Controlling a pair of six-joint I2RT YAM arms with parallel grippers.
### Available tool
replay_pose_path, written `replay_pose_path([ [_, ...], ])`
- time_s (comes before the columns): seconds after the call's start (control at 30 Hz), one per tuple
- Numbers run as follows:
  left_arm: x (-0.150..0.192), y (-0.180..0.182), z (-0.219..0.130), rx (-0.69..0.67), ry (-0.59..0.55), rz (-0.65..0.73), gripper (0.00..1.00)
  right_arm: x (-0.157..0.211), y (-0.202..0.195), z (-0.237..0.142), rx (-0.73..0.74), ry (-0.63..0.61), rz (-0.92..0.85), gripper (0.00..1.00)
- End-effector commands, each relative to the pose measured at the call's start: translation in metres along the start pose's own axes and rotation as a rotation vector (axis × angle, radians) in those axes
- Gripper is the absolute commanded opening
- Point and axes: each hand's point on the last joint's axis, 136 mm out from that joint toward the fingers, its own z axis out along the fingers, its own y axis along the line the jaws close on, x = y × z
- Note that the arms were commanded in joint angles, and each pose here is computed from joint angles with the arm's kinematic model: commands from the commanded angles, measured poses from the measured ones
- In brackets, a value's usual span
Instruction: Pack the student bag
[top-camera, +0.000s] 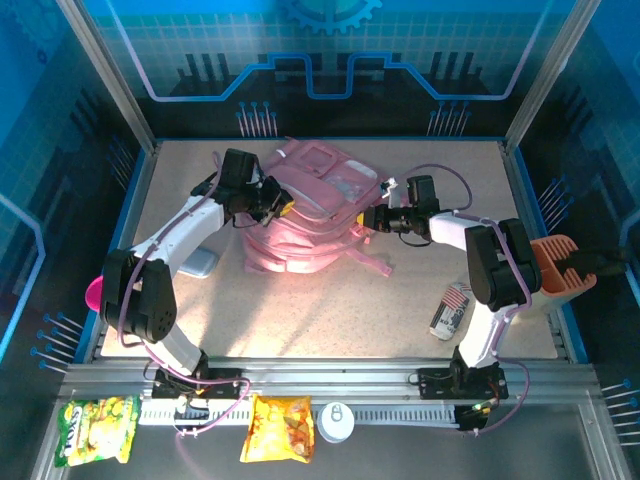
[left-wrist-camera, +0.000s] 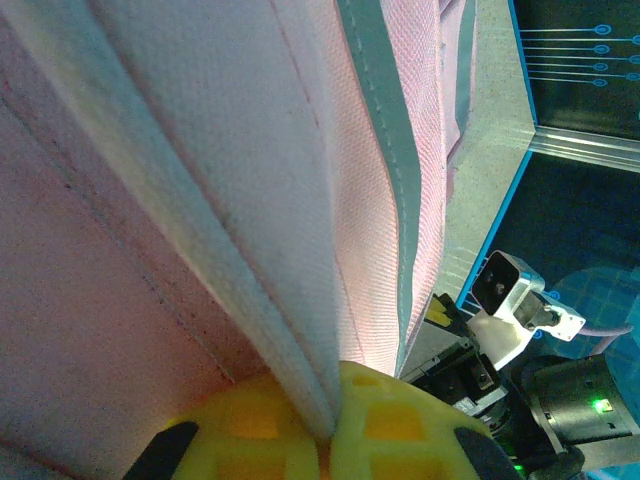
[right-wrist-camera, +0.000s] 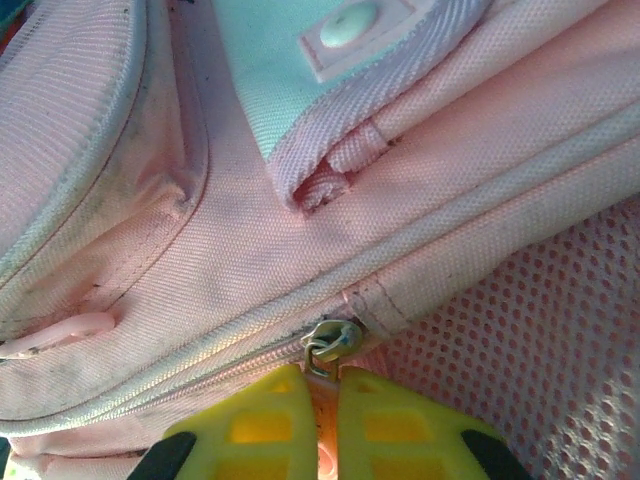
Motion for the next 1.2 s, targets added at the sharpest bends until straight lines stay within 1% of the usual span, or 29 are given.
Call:
replay_pose_path([
  [0.0,0.001,-0.039,-0.022,0.135,-0.008,0.058,0.00,-0.009,0.011,-0.010,-0.012,-0.013,-0.018,0.09],
  [0.17,0.001,-0.037,-0.014,0.143,0.010,0.038,0.00,0.001,0.036,-0.008,-0.088,-0.003,-0.006,0.11],
  [0.33,0.002,-0.033,-0.006,0.135,0.022,0.029,0.00,0.019,0.065,-0.001,-0.161,0.016,0.023,0.13],
  [0.5,0.002,-0.029,0.002,0.124,0.032,0.022,0.00,0.039,0.088,0.010,-0.196,0.040,0.010,0.14],
  [0.6,0.003,-0.028,0.004,0.122,0.037,0.019,0.00,0.044,0.089,0.014,-0.152,0.040,-0.001,0.14],
  [0.63,0.003,-0.027,0.005,0.120,0.037,0.018,0.00,0.053,0.079,0.014,-0.114,0.045,0.014,0.14],
  [0.7,0.003,-0.026,0.005,0.116,0.035,0.019,0.00,0.049,0.073,0.009,-0.062,0.007,-0.001,0.13],
  [0.77,0.003,-0.025,0.005,0.113,0.035,0.019,0.00,0.048,0.068,0.004,-0.009,-0.003,-0.011,0.12],
  [0.87,0.003,-0.024,0.005,0.113,0.035,0.018,0.00,0.045,0.070,-0.002,0.015,-0.014,-0.039,0.10],
  [0.97,0.003,-0.025,0.006,0.119,0.037,0.012,0.00,0.050,0.076,0.000,0.013,0.005,-0.070,0.08],
  [1.17,0.003,-0.023,0.013,0.127,0.047,-0.003,0.00,0.067,0.113,0.011,-0.093,0.051,-0.149,0.08],
])
